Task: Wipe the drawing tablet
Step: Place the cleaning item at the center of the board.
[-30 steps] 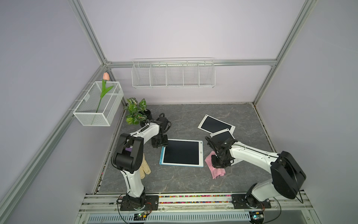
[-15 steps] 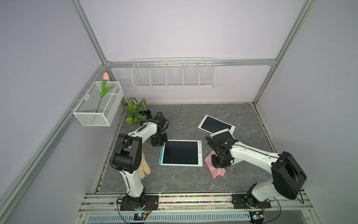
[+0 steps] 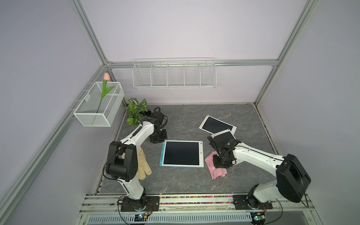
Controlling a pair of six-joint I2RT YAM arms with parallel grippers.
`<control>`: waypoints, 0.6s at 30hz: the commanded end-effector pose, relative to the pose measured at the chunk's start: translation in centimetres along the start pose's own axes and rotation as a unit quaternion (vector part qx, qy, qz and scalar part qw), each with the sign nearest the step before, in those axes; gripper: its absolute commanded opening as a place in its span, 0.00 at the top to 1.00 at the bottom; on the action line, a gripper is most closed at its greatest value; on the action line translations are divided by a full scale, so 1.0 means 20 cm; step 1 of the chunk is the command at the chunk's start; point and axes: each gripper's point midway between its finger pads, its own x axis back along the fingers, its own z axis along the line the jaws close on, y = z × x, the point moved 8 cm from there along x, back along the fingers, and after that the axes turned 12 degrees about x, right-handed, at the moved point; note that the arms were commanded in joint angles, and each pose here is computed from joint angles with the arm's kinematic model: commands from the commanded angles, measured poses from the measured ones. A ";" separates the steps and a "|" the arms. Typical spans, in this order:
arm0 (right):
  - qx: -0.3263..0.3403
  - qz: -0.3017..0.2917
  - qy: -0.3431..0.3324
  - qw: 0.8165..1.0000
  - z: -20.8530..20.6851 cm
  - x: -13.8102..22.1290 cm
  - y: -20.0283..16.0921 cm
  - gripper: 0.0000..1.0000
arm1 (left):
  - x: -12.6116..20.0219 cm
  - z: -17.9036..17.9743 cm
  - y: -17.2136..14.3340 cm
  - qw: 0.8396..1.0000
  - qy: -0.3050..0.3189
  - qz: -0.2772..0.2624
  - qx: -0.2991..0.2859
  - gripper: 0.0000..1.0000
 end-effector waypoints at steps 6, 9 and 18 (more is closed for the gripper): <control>0.002 -0.084 -0.005 0.996 -0.01 0.25 0.06 0.35 | 0.11 0.05 -0.05 0.999 -0.007 -0.036 0.025 0.81; 0.010 -0.132 0.012 0.991 -0.01 0.34 0.07 0.21 | 0.16 0.07 -0.06 0.998 -0.011 -0.048 0.030 0.78; 0.032 -0.162 -0.009 0.986 -0.07 0.45 0.01 0.11 | 0.24 0.12 -0.12 0.997 -0.013 -0.062 0.041 0.76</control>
